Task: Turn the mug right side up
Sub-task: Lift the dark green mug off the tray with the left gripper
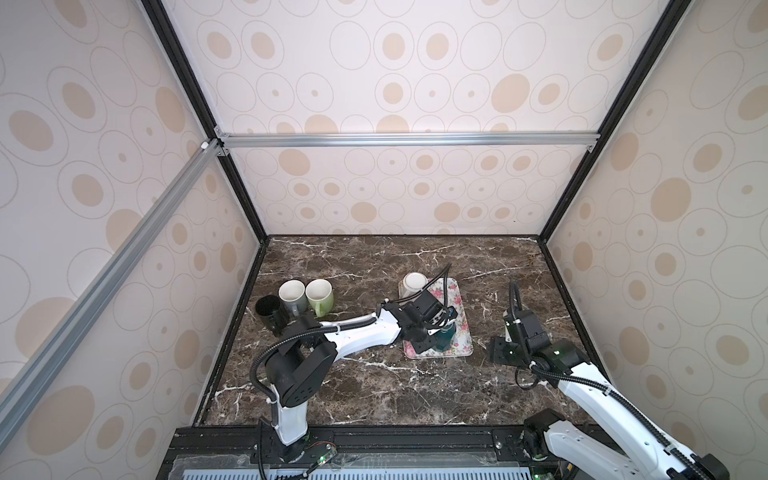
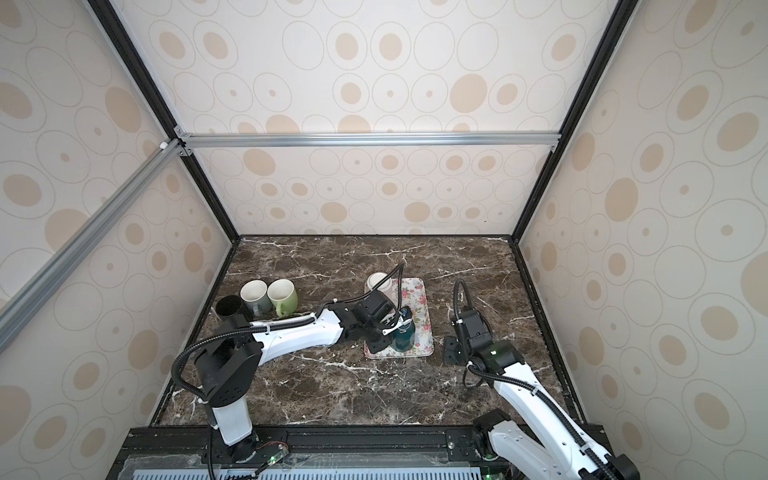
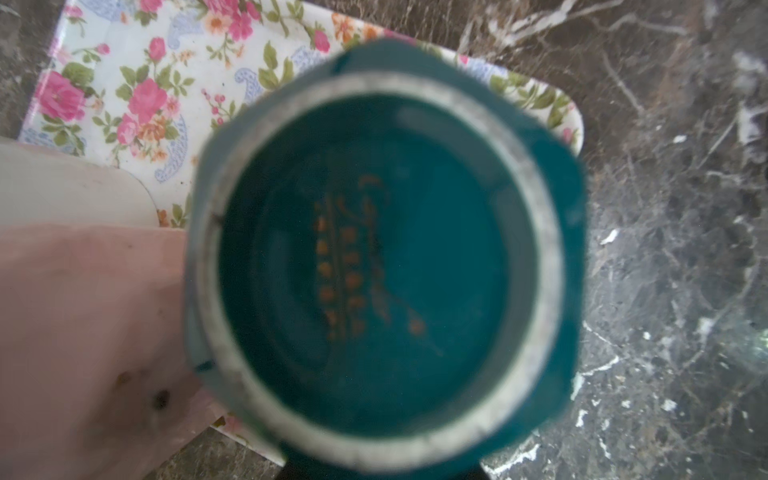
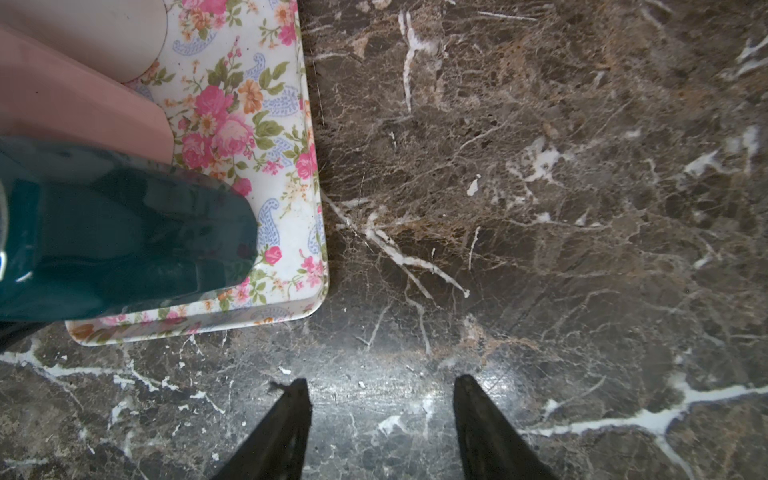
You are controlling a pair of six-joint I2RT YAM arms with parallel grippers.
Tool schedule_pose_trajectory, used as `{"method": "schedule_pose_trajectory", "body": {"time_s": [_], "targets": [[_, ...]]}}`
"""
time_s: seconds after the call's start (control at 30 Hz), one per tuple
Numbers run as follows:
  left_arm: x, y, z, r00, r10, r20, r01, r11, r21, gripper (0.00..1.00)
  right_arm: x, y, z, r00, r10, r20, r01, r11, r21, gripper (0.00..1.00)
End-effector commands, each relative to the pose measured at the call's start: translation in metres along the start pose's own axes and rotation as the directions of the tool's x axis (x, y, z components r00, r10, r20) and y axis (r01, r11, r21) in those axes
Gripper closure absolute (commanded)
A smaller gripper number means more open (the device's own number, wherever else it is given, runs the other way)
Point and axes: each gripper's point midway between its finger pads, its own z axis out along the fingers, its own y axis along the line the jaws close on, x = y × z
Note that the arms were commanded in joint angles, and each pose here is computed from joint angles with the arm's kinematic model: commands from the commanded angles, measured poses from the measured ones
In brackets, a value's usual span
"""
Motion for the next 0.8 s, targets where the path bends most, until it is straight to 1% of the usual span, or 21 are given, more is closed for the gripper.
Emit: {"method": "schedule_pose_trajectory", "body": {"time_s": [0.0,0.13,0.23,0.4,0.43,0.53,0.77], "targets": [[-0.008,0.001,-0.005,0.999,0.039,-0.015,-0.039,0.999,-0.018,0.74,0.001,-0.005,0.001,1.0,-0.008,0.006,0.008,1.0,0.024,0.42],[-0.017,0.002,-0.008,1.0,0.03,0.004,-0.03,0.999,-0.032,0.79,0.0,-0.003,0.001,1.0,-0.009,0.011,0.009,1.0,0.013,0.42],[-0.021,0.003,-0.008,1.0,0.015,0.014,-0.015,0.999,-0.037,0.87,0.0,-0.002,0.002,1.0,-0.009,0.008,0.009,1.0,0.009,0.42],[-0.017,0.005,-0.004,1.0,-0.009,-0.001,0.009,0.998,-0.06,0.96,0.001,-0.002,0.003,1.0,-0.007,0.006,0.006,1.0,0.005,0.42],[-0.016,0.005,-0.002,1.0,-0.014,-0.005,0.013,0.998,-0.064,1.0,0.001,-0.002,0.004,1.0,-0.003,0.006,0.003,1.0,0.003,0.42],[-0.013,0.009,-0.002,0.999,-0.044,-0.002,0.044,0.995,-0.093,1.0,0.003,-0.002,0.004,1.0,0.003,0.005,-0.003,1.0,-0.001,0.42],[-0.019,0.01,-0.005,0.988,-0.143,0.056,0.148,0.985,-0.092,1.0,0.006,-0.002,0.003,1.0,0.011,0.006,-0.011,1.0,-0.013,0.42]]}}
